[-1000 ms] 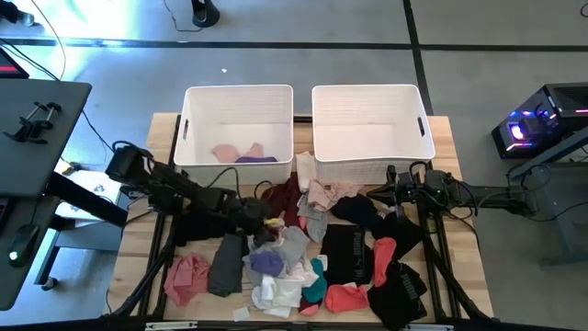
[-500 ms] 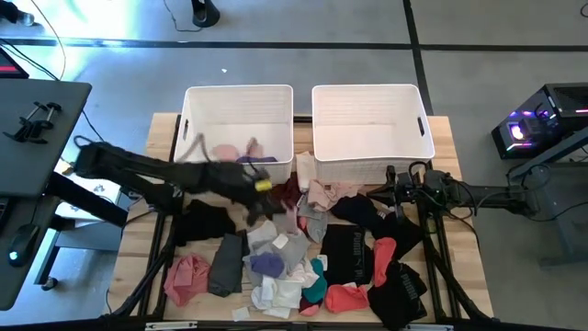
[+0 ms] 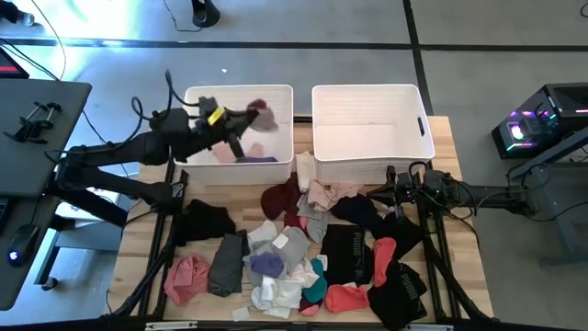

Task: Sort clothes
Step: Put the white red striped sock into the left white laundry bin, then put the purple sock into the left white laundry bin

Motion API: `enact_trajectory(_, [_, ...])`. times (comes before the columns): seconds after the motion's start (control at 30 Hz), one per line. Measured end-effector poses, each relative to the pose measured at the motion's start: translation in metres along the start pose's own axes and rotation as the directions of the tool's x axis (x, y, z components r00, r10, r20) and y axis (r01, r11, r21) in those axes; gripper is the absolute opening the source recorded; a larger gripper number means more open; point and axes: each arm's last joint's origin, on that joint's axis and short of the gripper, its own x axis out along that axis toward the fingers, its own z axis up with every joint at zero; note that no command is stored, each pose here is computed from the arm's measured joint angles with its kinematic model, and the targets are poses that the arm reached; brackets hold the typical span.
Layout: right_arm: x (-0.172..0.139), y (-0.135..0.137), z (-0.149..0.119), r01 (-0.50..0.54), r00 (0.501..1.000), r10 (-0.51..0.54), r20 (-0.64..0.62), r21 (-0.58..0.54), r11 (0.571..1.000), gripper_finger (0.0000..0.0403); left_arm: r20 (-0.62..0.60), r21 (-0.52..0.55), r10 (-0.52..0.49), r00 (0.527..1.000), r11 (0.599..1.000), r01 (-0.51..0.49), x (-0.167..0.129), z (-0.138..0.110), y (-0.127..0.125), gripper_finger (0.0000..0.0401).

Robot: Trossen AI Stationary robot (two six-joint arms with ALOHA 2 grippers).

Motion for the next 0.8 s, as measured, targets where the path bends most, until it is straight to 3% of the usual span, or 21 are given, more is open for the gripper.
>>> enact_trajectory(0.33, [0.000, 0.000, 0.000, -0.001, 1.000, 0.001, 0.000, 0.000, 1.000, 0.0000, -0.143, 0.028, 0.120, 0.982, 0.993, -0.118, 0.010, -0.018, 0.015, 0.0098])
enact_trajectory(0.43, [0.000, 0.000, 0.000, -0.001, 1.000, 0.001, 0.000, 0.000, 1.000, 0.0000, -0.174, 0.051, 0.039, 0.984, 0.998, -0.031, 0.006, -0.017, 0.014, 0.0119])
enact_trajectory(0.5, [0.000, 0.000, 0.000, -0.001, 1.000, 0.001, 0.001, 0.000, 1.000, 0.0000, -0.234, 0.077, -0.110, 0.966, 0.988, 0.131, 0.002, -0.020, 0.008, 0.0123])
enact_trajectory(0.63, [0.000, 0.000, 0.000, -0.001, 1.000, 0.001, 0.001, 0.000, 1.000, 0.0000, -0.412, 0.035, -0.394, 0.822, 0.894, 0.446, -0.009, -0.037, -0.015, 0.0114])
enact_trajectory(0.8, [0.000, 0.000, 0.000, 0.000, 1.000, 0.000, 0.000, 0.000, 1.000, 0.0000, -0.614, -0.099, -0.449, 0.649, 0.860, 0.501, -0.022, -0.067, -0.042, 0.0096])
